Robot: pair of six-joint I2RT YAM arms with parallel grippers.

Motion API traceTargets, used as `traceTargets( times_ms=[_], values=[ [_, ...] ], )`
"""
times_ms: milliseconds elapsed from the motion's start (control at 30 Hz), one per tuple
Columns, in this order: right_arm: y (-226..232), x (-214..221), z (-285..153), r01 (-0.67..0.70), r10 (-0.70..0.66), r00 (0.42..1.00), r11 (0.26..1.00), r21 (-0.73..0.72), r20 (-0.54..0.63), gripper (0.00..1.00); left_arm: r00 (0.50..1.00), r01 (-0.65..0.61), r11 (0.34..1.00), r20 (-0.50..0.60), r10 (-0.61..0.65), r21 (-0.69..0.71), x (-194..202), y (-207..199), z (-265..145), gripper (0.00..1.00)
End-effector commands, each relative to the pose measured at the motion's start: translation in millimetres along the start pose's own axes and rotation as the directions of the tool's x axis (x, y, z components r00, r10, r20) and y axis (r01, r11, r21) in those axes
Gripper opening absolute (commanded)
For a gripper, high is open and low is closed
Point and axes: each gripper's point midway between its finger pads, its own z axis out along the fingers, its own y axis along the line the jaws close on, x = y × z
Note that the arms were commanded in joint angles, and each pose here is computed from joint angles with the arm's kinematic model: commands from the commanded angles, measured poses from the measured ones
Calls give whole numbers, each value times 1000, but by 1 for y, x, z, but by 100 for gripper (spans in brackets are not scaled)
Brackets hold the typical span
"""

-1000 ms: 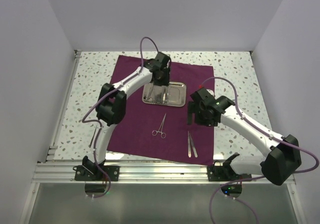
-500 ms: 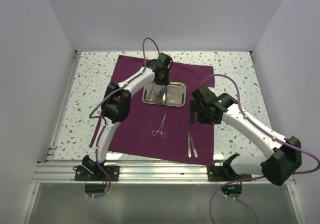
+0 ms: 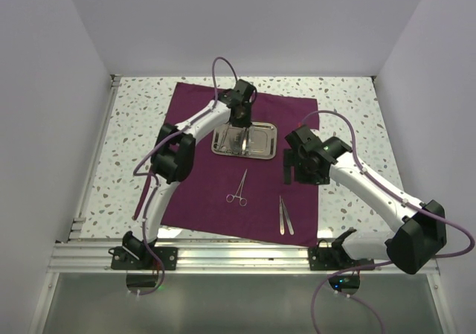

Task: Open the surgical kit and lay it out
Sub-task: Pick up the medical item from the container.

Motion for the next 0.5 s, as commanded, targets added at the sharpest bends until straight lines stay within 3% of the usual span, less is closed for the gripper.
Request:
traceTargets(
  times_ms=[0,167,400,467],
  values=[
    [-1,-13,-7,-2,2,999,1000,7,36,85,1000,-5,1000,11,4,14,-1,0,11,29],
    [-2,-13,-8,-5,4,999,1000,13,36,85,1000,-9,1000,-13,9,7,8,1,18,28],
    [-4,-15,-9,-8,8,999,1000,16,41,85,1000,-12,999,22,11,41,-9,-9,1,0],
    [-2,-16,-9,-7,7,999,1000,11,45,85,999,-10,999,46,8,51,-20,-12,-10,0]
  ],
)
